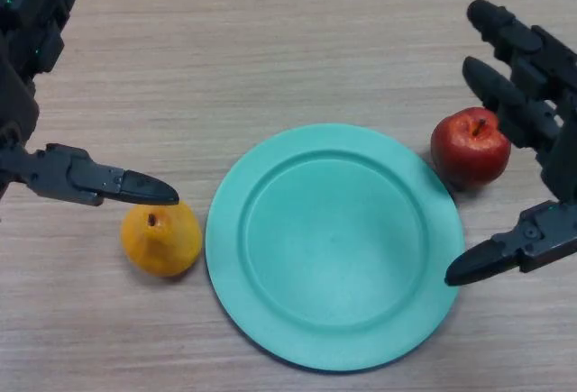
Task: Pick up the red apple and place it on the plate
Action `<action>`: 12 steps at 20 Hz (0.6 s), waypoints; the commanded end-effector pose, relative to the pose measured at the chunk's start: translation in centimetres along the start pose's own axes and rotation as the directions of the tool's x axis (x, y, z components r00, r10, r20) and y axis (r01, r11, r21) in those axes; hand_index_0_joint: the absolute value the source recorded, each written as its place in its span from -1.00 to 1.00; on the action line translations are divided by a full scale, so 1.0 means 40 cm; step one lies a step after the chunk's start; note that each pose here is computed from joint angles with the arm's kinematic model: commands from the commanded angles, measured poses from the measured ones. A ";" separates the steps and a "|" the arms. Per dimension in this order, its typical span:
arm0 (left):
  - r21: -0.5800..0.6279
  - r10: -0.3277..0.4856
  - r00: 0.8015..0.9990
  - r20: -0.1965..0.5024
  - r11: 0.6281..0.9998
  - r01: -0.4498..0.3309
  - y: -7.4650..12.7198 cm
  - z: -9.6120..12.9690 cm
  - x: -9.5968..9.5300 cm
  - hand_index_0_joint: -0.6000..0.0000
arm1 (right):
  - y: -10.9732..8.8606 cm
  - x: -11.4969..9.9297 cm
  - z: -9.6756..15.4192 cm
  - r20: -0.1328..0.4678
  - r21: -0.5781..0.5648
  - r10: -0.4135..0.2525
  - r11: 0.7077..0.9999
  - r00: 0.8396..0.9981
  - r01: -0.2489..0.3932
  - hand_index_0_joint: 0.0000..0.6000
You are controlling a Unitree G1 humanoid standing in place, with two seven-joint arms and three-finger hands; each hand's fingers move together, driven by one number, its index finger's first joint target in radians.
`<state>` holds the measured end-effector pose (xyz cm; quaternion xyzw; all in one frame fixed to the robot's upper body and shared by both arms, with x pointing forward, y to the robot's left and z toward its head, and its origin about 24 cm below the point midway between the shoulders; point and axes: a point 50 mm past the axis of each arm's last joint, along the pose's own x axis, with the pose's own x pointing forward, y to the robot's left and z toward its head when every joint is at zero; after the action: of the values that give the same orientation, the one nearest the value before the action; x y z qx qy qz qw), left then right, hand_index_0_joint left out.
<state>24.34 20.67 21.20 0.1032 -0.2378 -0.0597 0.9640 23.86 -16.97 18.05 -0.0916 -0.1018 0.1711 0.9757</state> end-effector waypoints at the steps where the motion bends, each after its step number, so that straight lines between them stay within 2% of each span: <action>1: 0.078 0.038 0.980 0.198 0.996 -0.054 0.036 0.086 -0.006 1.00 | -0.035 -0.015 0.089 0.240 -0.050 -0.088 0.993 0.967 0.103 -1.00; 8: 0.054 0.029 0.989 0.145 0.998 -0.037 0.041 0.077 -0.019 1.00 | -0.041 -0.010 0.089 0.252 -0.044 -0.111 0.991 0.961 0.126 -1.00; 10: 0.054 0.037 0.988 0.150 0.997 -0.046 0.046 0.081 -0.019 1.00 | -0.057 -0.002 0.081 0.235 -0.045 -0.127 0.989 0.964 0.141 -1.00; 12: 0.056 0.046 0.987 0.157 0.997 -0.056 0.054 0.081 -0.018 1.00 | -0.085 0.014 0.073 0.242 -0.035 -0.162 0.984 0.957 0.176 -1.00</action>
<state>23.87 21.07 20.87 0.1007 -0.2210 -0.0571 0.9684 26.26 -18.48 17.21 -0.0743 -0.0917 0.1140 0.9864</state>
